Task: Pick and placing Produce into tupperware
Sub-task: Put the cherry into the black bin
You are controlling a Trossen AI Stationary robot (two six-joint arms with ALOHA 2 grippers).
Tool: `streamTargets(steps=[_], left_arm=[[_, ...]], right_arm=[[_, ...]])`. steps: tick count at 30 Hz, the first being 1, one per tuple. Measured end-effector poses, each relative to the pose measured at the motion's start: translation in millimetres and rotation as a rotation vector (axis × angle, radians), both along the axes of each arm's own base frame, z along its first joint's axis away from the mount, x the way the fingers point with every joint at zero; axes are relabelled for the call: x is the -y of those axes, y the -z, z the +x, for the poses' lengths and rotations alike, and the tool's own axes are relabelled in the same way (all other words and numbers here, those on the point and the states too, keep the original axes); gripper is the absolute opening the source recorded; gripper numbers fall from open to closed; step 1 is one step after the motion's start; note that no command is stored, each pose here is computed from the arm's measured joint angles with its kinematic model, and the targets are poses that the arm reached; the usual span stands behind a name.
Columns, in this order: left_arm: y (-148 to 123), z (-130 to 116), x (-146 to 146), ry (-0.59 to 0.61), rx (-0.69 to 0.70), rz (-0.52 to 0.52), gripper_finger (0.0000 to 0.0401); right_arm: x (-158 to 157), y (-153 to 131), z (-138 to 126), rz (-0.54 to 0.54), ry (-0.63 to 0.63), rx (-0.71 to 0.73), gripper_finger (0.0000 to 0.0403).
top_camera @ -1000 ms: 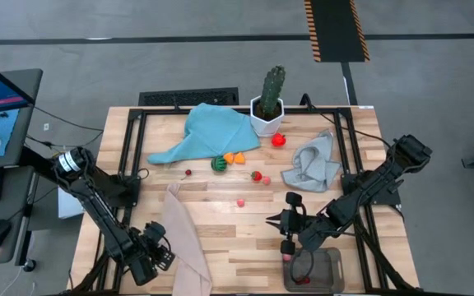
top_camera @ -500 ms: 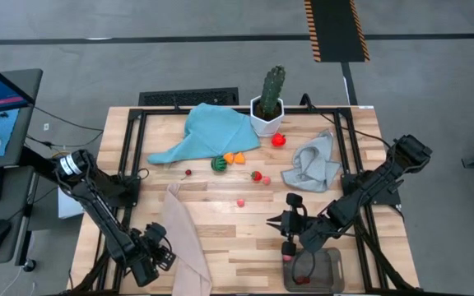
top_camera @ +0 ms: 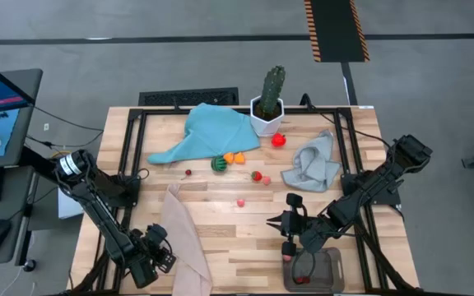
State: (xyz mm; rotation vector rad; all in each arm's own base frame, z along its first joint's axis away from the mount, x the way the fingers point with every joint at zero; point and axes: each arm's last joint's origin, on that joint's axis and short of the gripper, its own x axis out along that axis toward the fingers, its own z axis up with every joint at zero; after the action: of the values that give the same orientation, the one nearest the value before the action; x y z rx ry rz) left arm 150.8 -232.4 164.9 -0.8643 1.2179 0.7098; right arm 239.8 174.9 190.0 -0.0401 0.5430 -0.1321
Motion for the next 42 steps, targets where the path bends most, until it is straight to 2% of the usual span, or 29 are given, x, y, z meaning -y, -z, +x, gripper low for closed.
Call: streamTargets(steps=[9,14,18,24,42], left_arm=[[0,-5,2,-0.004,0.043,0.034,0.0174],[-1,-1,6,0.064,0.133,0.038,0.0174],[3,-2,5,0.022,0.068,0.034,0.0174],[28,-4,8,-0.035,-0.121,0.045,0.0174],[29,-2,9,0.051,-0.125,0.062,0.0174]], right_arm=[[0,0,0,0.0,0.0,0.0,0.0064],[0,0,0,0.0,0.0,0.001,0.0064],[0,0,0,0.0,0.0,0.001,0.0064],[0,0,0,0.003,0.0,0.003,0.0064],[0,-1,1,0.007,0.0,0.009,0.0064]])
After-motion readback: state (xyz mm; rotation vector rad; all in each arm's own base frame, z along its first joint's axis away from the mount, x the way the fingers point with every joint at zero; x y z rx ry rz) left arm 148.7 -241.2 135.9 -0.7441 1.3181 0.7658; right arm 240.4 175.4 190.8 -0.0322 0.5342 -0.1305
